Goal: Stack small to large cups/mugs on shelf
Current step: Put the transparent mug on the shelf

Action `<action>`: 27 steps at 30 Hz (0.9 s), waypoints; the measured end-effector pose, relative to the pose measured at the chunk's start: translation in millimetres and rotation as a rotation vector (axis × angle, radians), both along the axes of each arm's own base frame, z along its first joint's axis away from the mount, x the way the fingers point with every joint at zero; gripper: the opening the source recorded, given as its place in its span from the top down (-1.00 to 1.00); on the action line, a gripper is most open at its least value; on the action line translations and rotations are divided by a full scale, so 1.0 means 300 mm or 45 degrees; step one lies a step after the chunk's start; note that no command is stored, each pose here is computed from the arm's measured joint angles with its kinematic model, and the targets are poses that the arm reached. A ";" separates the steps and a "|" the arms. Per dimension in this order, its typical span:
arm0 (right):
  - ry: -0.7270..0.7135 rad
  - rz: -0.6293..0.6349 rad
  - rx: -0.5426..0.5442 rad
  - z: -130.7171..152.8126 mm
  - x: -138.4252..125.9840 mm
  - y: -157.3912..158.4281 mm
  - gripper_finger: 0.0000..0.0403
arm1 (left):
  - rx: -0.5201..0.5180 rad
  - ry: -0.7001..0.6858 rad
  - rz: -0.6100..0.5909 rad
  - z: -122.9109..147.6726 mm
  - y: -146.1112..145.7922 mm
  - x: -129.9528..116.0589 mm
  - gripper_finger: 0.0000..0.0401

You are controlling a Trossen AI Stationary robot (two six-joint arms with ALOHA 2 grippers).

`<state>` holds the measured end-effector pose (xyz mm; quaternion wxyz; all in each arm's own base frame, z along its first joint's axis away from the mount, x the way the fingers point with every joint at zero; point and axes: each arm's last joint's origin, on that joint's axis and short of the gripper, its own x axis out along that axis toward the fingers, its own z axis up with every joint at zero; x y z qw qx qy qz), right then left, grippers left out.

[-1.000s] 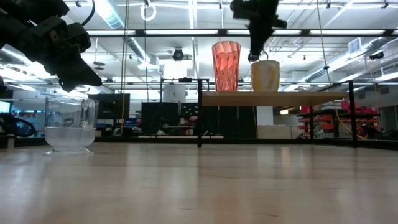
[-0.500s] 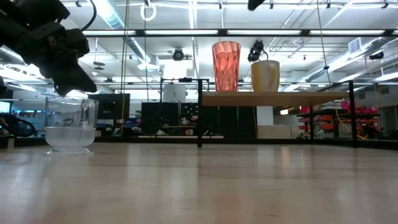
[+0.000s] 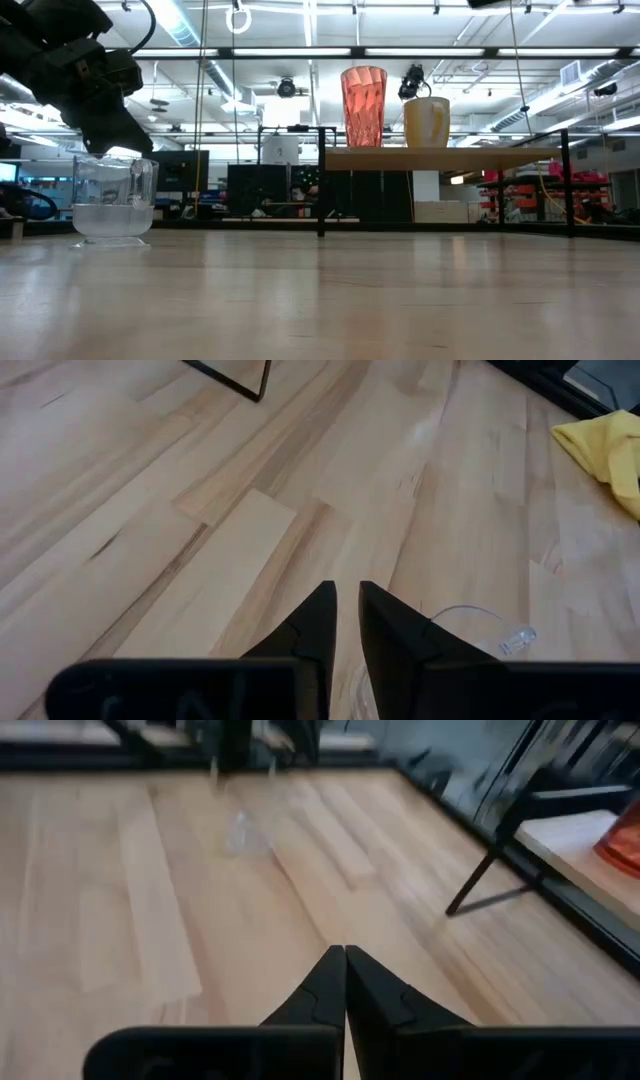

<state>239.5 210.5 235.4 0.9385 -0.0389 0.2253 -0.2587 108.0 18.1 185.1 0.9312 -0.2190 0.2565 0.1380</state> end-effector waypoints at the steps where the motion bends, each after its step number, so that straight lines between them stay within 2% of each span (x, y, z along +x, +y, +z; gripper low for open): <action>1: -0.049 -0.004 0.001 -0.040 -0.012 0.003 0.94 | 0.000 0.000 0.000 0.000 0.000 0.000 0.72; 6: -0.188 -0.058 0.151 -0.197 -0.050 -0.033 0.94 | 0.004 0.000 -0.003 0.000 0.000 0.000 0.71; 11: -0.264 -0.131 0.240 -0.283 -0.058 -0.096 0.94 | 0.024 0.007 0.032 -0.002 0.003 -0.001 0.75; 20: -0.235 -0.197 0.268 -0.306 -0.027 -0.158 0.94 | -0.050 0.090 0.107 -0.135 0.003 -0.010 0.72; 27: -0.222 -0.193 0.254 -0.307 -0.024 -0.161 0.93 | -0.039 0.080 0.139 -0.148 0.006 -0.010 0.76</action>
